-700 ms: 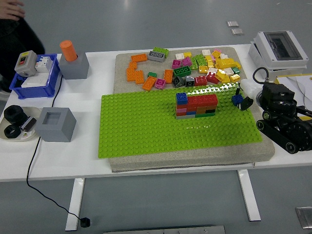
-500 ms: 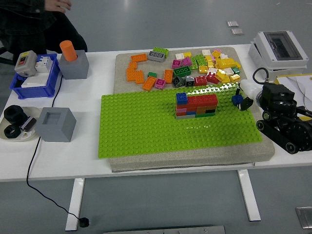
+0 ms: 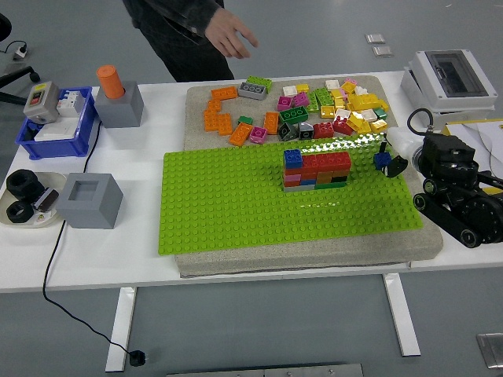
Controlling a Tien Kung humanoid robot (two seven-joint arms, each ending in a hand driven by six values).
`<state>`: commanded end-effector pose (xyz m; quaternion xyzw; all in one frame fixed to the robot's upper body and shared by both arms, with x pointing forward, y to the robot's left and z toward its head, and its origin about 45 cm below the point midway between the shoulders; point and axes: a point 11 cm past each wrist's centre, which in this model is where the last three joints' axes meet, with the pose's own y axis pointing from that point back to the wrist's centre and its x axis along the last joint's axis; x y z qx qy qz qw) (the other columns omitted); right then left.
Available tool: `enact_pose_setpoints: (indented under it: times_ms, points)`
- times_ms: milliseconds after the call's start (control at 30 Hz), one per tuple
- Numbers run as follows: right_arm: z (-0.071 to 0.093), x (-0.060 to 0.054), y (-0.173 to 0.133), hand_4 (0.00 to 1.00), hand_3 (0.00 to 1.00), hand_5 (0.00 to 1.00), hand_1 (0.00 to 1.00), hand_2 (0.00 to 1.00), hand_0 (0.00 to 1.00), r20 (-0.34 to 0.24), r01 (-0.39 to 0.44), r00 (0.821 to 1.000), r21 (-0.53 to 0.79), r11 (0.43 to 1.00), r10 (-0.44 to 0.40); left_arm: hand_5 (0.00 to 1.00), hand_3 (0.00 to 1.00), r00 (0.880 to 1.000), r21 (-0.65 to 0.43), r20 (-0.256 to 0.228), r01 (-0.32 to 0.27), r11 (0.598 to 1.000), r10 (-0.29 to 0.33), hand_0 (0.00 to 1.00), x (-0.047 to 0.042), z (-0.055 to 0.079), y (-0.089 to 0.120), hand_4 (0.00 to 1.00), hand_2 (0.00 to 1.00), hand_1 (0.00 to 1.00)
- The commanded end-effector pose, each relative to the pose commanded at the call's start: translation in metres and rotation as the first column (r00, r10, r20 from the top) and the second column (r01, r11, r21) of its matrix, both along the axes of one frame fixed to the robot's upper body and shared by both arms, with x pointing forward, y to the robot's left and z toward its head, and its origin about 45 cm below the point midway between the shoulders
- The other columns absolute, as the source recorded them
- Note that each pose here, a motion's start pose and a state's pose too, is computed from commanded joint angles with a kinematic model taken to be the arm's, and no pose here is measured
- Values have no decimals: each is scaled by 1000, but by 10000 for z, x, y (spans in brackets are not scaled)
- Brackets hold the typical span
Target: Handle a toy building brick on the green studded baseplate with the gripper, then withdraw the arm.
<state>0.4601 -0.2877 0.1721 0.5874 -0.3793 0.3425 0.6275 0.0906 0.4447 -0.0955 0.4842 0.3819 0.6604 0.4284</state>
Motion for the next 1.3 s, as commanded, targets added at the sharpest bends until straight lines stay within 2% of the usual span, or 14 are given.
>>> enact_pose_setpoints:
  times_ms: [333, 600, 733, 833, 867, 967, 1167, 1300]
  points:
    - [83, 19, -29, 536, 543, 109, 869, 897, 889, 21, 6, 1000, 15, 1000, -6, 215, 578, 1000, -1, -3, -1, 1000, 1, 631, -22, -7, -8, 617, 554, 585]
    - [372, 59, -61, 547, 546, 119, 869, 898, 889, 96, 11, 995, 74, 997, -18, 215, 578, 1000, -3, -6, -7, 1000, 7, 632, -49, -16, -15, 617, 554, 586]
    - [526, 42, -47, 546, 545, 117, 870, 897, 888, 139, 3, 990, 128, 992, -21, 217, 578, 1000, -5, -8, -11, 1000, 11, 632, -69, -22, -21, 618, 555, 587]
    - [590, -1, -15, 546, 545, 117, 870, 897, 888, 156, -11, 988, 158, 987, -14, 217, 578, 1000, -6, -10, -14, 1000, 14, 632, -86, -27, -25, 618, 555, 587]
    - [599, -20, 1, 491, 549, 83, 875, 903, 887, 157, -17, 988, 164, 986, -9, 218, 578, 1000, -6, -11, -14, 1000, 14, 631, -91, -28, -25, 618, 554, 587]
    - [618, -99, 107, 491, 549, 83, 875, 903, 887, 155, -51, 988, 186, 981, 22, 218, 578, 1000, -5, -13, -16, 1000, 16, 631, -108, -30, -23, 618, 554, 587]
    - [659, -275, 498, 490, 547, 81, 876, 904, 887, 140, -146, 984, 241, 959, 115, 219, 578, 1000, -4, -14, -16, 1000, 16, 632, -114, -29, -15, 619, 554, 587]
    - [749, -369, 745, 491, 542, 81, 877, 908, 889, 159, -210, 972, 274, 939, 171, 219, 578, 1000, 0, -15, -16, 1000, 16, 632, -117, -24, -1, 619, 554, 587]
